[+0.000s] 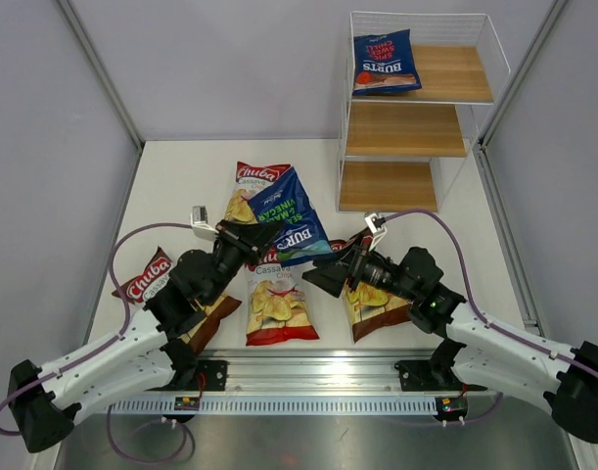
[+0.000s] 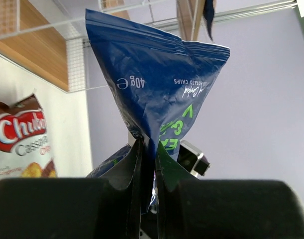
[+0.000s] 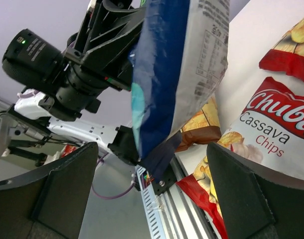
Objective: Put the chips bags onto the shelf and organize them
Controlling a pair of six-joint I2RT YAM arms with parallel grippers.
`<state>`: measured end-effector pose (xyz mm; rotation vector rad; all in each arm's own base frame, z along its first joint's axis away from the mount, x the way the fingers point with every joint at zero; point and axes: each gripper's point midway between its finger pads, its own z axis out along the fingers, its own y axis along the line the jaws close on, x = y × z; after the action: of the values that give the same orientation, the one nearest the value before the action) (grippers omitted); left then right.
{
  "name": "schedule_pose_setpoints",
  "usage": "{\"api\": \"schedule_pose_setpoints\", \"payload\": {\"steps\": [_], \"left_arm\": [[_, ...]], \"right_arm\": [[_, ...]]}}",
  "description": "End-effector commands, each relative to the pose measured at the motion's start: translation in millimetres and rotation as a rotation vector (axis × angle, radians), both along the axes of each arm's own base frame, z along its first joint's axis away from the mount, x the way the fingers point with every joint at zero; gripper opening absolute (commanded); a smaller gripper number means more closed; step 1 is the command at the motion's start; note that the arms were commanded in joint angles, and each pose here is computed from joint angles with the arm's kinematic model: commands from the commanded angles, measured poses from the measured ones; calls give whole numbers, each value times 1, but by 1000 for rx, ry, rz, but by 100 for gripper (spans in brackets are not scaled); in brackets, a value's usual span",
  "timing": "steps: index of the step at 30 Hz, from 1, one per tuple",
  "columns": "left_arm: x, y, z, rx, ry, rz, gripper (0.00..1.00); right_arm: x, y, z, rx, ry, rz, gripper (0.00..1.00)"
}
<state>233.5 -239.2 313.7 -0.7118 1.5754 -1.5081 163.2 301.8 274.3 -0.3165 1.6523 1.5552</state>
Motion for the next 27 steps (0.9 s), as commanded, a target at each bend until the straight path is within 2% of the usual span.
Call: {"api": "schedule_pose_setpoints", "payload": {"steps": [1, 6, 9, 15, 20, 21, 24, 25, 27], "left_arm": [[-8, 10, 46, -230, -66, 51, 8], [-26, -7, 45, -269, -45, -5, 7], [-40, -17, 46, -301, -37, -26, 7], [-59, -34, 40, -295, -1, -38, 8], [-57, -34, 34, -271, 10, -8, 8], [-57, -34, 33, -258, 8, -4, 8], [-56, -30, 34, -239, -6, 16, 9], [-55, -28, 35, -232, -12, 25, 10], [-55, -27, 36, -193, -33, 29, 12]], "right_arm": [[22, -3, 36, 61, -141, -187, 97], [10, 6, 42, 46, -205, -206, 97], [17, 0, 42, 42, -226, -275, 96], [2, -7, 62, 121, -276, -237, 84], [-5, -14, 74, 138, -296, -229, 80], [-5, -16, 74, 135, -297, -234, 75], [-4, -22, 74, 136, -296, -258, 68], [-6, -25, 76, 142, -301, -257, 62], [-8, -25, 77, 144, -302, -250, 54]]}}
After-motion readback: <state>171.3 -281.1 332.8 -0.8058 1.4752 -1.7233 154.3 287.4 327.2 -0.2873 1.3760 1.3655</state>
